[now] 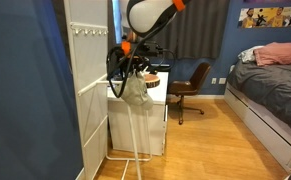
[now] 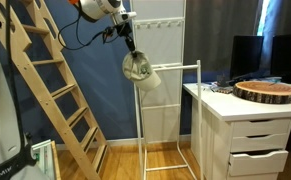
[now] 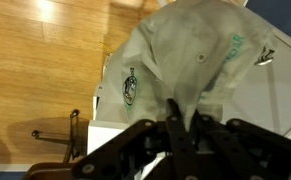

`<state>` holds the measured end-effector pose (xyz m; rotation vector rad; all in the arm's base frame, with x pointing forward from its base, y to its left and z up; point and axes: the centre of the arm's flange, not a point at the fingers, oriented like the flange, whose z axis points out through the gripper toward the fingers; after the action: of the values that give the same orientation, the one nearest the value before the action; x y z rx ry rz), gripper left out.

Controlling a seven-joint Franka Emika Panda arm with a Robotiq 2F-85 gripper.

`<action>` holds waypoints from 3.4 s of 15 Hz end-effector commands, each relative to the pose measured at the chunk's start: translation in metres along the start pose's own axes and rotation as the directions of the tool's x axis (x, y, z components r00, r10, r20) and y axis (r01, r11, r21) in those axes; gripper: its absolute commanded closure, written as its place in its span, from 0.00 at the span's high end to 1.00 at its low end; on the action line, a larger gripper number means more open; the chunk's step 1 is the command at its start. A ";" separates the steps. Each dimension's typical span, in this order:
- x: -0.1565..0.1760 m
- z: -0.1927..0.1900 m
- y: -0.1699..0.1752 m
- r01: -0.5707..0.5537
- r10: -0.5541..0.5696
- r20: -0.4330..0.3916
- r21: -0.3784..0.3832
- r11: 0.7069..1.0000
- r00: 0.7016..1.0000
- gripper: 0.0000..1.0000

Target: Hang the cap onto the rack

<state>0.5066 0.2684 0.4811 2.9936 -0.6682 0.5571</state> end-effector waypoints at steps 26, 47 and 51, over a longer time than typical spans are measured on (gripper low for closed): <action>-0.025 0.074 0.044 -0.125 0.128 0.246 -0.029 0.992 0.961 0.03; 0.016 0.018 0.013 -0.344 0.331 0.127 0.094 0.934 0.935 0.03; 0.027 0.014 0.010 -0.532 0.525 0.106 0.051 0.845 0.844 0.03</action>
<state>0.5212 0.2408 0.4716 2.9979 -1.3198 0.4514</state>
